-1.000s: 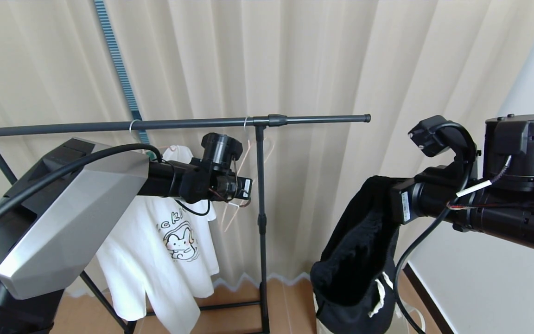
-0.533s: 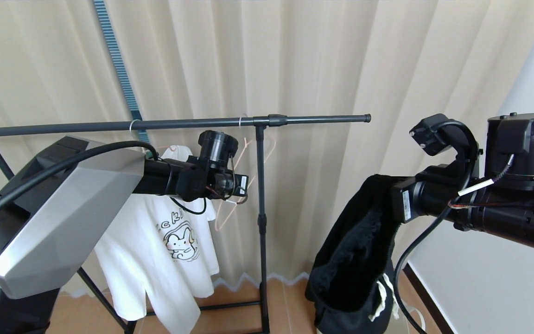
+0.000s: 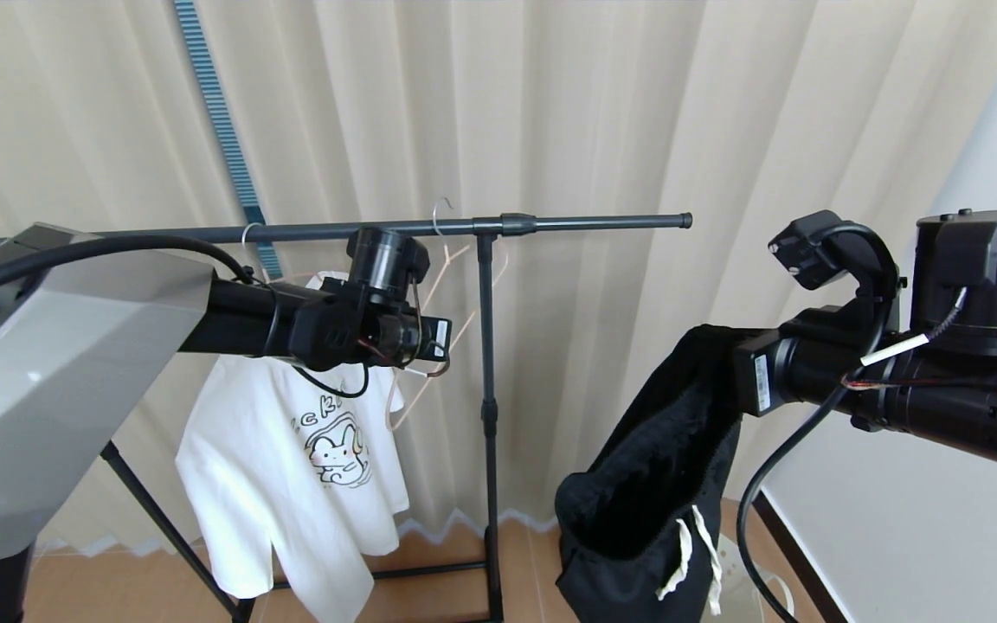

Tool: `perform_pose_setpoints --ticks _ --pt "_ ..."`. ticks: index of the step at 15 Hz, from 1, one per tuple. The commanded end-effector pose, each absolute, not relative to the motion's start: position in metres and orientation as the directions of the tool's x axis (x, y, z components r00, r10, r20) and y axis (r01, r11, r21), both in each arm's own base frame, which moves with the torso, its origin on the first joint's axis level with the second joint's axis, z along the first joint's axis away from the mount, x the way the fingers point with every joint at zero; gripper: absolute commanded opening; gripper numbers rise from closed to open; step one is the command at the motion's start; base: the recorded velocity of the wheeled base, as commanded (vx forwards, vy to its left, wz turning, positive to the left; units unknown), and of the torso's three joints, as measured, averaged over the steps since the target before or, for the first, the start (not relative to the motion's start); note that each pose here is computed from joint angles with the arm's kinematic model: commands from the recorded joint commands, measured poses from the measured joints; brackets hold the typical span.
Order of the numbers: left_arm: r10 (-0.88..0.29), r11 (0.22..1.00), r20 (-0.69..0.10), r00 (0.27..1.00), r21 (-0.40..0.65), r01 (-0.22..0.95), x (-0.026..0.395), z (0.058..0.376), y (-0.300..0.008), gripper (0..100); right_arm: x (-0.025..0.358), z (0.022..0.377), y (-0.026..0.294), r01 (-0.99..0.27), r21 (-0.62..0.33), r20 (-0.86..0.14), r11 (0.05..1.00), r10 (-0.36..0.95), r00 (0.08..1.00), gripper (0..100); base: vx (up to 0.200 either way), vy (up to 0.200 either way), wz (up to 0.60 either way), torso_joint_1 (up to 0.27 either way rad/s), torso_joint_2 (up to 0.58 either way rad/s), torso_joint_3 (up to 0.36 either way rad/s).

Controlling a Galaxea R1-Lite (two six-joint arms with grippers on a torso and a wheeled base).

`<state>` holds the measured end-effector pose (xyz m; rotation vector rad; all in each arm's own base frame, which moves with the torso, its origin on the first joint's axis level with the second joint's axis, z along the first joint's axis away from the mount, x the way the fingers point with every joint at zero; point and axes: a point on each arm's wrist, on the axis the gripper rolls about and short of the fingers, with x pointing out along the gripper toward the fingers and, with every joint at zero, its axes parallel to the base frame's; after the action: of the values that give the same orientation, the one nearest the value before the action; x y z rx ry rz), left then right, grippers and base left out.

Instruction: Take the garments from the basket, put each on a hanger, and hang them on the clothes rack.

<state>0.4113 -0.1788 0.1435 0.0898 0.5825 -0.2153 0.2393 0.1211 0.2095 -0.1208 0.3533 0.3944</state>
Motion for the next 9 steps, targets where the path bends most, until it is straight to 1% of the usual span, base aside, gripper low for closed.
perform_pose_setpoints --ticks 1,5,9 --pt "-0.181 0.974 -0.536 0.824 0.019 0.226 0.395 0.159 -0.172 0 0.239 0.21 0.121 -0.397 -0.047 -0.359 0.917 0.355 0.863 0 0.0 0.0 0.0 0.0 0.0 0.0" --pt "-0.185 0.973 -0.529 0.828 0.017 0.228 0.368 0.165 -0.16 0 0.238 0.21 0.121 -0.397 -0.047 -0.359 0.917 0.355 0.863 0 0.0 0.0 0.0 0.0 0.0 0.0" --pt "-0.185 0.973 -0.535 0.824 0.019 0.23 0.328 0.168 -0.143 0 0.238 0.211 0.12 -0.396 -0.047 -0.354 0.917 0.356 0.865 0 0.0 0.0 0.0 0.0 0.0 0.0"
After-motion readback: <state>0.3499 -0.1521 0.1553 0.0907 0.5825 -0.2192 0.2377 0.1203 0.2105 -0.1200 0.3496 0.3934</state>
